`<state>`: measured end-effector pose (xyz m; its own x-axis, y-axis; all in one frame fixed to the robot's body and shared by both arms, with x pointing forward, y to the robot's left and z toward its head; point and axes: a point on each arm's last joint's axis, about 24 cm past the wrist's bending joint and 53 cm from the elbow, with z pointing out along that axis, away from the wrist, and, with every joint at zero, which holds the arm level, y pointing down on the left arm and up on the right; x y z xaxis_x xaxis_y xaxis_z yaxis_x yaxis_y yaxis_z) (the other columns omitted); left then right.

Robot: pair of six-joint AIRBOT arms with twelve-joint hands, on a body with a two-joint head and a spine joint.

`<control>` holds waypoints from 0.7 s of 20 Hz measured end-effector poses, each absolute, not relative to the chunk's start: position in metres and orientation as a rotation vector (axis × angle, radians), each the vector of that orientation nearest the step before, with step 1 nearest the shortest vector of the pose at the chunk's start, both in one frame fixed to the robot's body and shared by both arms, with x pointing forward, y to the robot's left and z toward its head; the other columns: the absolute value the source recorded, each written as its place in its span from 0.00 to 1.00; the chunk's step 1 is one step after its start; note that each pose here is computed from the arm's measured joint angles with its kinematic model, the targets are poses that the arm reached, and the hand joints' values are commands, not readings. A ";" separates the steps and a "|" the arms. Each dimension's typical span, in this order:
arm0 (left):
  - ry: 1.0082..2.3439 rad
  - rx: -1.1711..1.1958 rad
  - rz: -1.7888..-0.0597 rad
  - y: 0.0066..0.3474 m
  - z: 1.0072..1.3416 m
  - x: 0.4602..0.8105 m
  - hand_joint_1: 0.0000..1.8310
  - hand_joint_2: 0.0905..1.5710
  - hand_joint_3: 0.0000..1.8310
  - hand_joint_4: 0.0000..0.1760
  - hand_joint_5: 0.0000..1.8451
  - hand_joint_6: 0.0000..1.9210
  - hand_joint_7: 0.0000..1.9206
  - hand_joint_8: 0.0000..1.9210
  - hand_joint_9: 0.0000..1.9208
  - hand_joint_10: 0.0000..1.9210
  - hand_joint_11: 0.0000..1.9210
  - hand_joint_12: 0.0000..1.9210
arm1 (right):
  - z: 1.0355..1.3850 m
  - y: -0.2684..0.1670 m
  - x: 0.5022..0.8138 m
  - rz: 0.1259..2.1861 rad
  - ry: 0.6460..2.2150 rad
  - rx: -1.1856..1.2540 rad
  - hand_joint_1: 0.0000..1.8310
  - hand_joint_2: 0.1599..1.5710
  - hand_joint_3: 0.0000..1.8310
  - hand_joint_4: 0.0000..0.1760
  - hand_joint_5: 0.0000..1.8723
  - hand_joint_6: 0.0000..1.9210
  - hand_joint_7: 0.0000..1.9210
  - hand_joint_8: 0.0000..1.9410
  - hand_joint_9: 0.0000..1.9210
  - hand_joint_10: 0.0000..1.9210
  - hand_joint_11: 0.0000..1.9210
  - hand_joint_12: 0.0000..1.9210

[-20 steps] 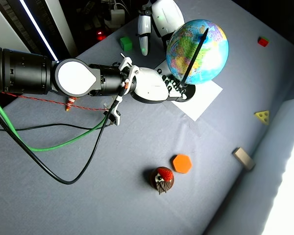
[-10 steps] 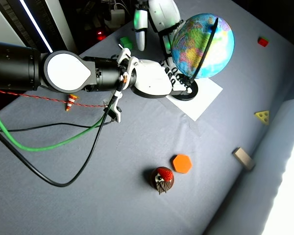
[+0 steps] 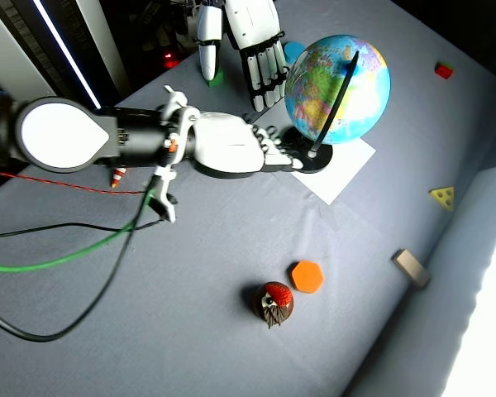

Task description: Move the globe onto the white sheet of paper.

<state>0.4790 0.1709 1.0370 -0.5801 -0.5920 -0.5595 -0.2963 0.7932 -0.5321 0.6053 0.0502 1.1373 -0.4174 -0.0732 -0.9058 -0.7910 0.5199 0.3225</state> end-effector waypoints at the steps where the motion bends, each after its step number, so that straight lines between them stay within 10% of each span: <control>1: 2.232 -0.659 -0.488 0.167 1.038 0.477 0.00 0.77 0.00 0.09 0.07 0.00 0.05 0.00 0.06 0.00 0.00 0.13 | 1.140 0.040 0.606 0.976 1.847 -0.693 0.00 0.72 0.00 0.00 0.10 0.00 0.11 0.00 0.08 0.00 0.00 0.06; 14: 2.291 -0.706 -0.524 0.104 1.079 0.483 0.00 0.77 0.00 0.08 0.07 0.00 0.05 0.00 0.06 0.00 0.00 0.13 | 1.181 -0.064 0.587 0.867 1.965 -0.304 0.00 0.72 0.00 0.00 0.10 0.00 0.11 0.00 0.09 0.00 0.00 0.07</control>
